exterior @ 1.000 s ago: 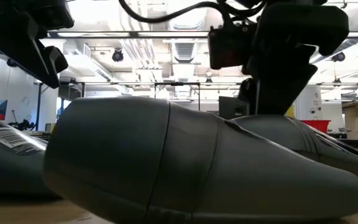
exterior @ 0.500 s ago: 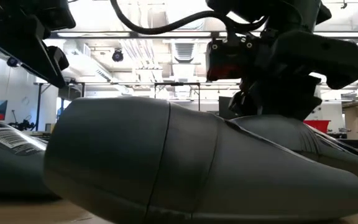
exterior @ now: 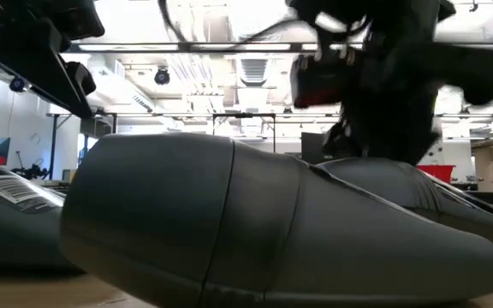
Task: Pick & Place Travel size toiletries
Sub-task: Put the blue razor into the left red bin
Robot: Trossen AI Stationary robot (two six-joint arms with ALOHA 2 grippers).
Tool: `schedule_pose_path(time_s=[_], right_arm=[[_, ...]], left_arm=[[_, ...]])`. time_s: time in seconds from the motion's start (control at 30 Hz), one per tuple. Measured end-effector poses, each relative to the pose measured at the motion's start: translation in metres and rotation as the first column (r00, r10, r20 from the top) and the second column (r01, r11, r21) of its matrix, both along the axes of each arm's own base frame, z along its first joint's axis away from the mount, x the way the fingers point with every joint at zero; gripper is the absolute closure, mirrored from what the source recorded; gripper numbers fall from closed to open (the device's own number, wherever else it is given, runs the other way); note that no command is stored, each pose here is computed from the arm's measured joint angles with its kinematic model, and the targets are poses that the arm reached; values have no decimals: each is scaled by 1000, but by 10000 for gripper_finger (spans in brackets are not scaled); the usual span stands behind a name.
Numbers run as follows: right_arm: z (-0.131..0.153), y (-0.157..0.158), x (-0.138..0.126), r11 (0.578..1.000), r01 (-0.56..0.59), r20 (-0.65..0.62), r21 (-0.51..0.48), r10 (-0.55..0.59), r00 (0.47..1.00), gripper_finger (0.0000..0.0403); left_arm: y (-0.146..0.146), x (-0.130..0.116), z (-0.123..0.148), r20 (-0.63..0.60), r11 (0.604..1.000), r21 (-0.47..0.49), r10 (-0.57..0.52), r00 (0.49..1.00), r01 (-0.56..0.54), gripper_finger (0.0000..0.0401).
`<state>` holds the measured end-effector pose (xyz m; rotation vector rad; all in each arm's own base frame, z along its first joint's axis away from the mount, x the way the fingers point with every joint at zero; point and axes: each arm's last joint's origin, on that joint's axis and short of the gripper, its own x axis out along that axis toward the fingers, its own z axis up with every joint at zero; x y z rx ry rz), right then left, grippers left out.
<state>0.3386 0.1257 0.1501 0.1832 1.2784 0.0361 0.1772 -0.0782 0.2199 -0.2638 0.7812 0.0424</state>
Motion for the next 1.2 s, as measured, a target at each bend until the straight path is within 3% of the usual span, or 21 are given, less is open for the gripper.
schedule_pose_path(time_s=[0.2,0.37,0.5,0.63,0.77,0.93,1.2], right_arm=[[38,-27,0,993,99,63,69,-104,993,372],[67,-53,4,957,183,120,226,-214,969,373],[78,-61,10,942,182,132,281,-225,965,374],[95,-61,18,936,160,180,313,-223,958,374],[102,-63,24,934,162,202,317,-234,951,373],[103,-66,27,932,174,201,319,-246,948,374],[100,-66,26,931,180,184,319,-247,951,373]], left_arm=[[-4,6,1,41,956,200,-227,973,215,252],[-8,19,11,135,905,357,-295,946,231,252],[-9,30,23,120,813,538,-334,935,222,252],[-13,42,25,56,716,654,-367,929,243,252],[-20,56,21,-19,610,728,-436,900,311,252],[-29,76,23,-25,520,803,-457,889,291,252],[-32,86,28,-23,493,834,-416,909,246,229]])
